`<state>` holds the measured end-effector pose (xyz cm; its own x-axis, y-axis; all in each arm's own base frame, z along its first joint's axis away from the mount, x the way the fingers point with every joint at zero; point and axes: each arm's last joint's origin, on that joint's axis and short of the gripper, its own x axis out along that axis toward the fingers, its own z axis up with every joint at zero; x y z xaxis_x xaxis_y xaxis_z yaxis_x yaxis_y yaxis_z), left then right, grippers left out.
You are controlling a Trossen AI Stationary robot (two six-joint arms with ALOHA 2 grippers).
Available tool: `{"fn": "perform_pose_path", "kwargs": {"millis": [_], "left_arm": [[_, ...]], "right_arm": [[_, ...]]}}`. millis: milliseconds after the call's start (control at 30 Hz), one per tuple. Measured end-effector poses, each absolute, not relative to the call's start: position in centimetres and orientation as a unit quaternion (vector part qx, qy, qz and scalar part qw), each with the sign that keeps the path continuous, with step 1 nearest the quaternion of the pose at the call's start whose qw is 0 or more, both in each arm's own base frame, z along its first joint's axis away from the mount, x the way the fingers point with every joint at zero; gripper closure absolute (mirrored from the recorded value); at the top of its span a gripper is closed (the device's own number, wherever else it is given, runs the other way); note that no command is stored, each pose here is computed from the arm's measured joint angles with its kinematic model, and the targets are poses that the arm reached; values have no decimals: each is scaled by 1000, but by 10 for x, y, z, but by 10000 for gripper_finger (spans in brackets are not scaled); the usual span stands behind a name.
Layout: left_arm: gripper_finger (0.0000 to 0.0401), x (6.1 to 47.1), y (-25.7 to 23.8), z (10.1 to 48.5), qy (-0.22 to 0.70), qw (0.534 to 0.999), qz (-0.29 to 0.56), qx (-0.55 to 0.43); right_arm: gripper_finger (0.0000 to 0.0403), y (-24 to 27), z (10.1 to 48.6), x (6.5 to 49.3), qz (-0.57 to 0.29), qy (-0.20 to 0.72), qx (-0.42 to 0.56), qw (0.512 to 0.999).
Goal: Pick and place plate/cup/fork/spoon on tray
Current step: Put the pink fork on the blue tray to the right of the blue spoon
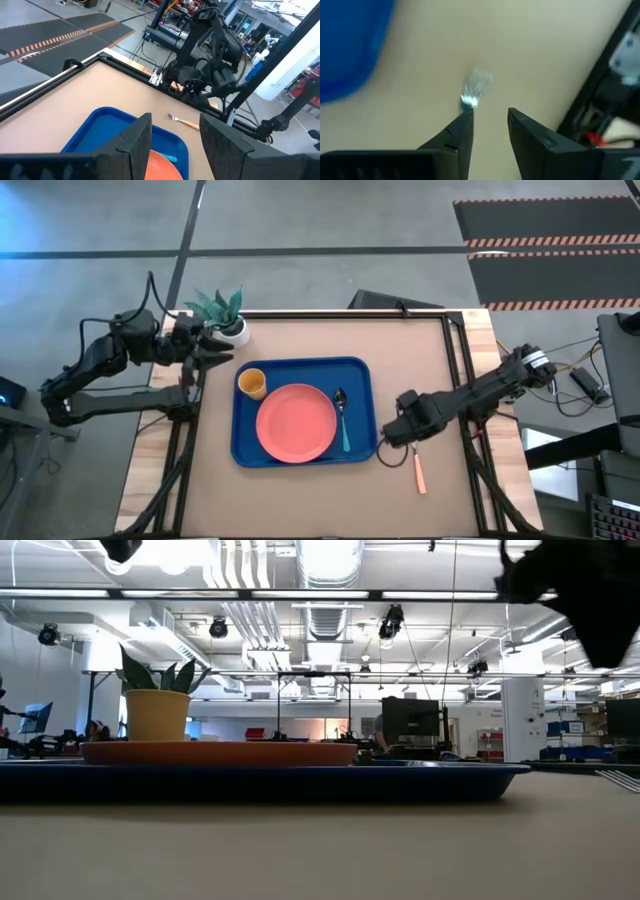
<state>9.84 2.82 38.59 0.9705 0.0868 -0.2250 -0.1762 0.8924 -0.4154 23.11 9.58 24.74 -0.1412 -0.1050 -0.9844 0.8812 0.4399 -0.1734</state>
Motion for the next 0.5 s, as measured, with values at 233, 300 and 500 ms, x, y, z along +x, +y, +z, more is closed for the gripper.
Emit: {"fn": "perform_pose_path", "kwargs": {"millis": [233,300,500], "left_arm": [[252,106,31,384,113,965,70,-225],[252,108,32,383,115,965,71,-226],[252,108,32,383,117,965,71,-222]], "right_arm": [[232,125,229,226,-439,635,337,539],[221,135,224,229,-434,626,355,543],[209,161,205,235,-439,595,404,539]]}}
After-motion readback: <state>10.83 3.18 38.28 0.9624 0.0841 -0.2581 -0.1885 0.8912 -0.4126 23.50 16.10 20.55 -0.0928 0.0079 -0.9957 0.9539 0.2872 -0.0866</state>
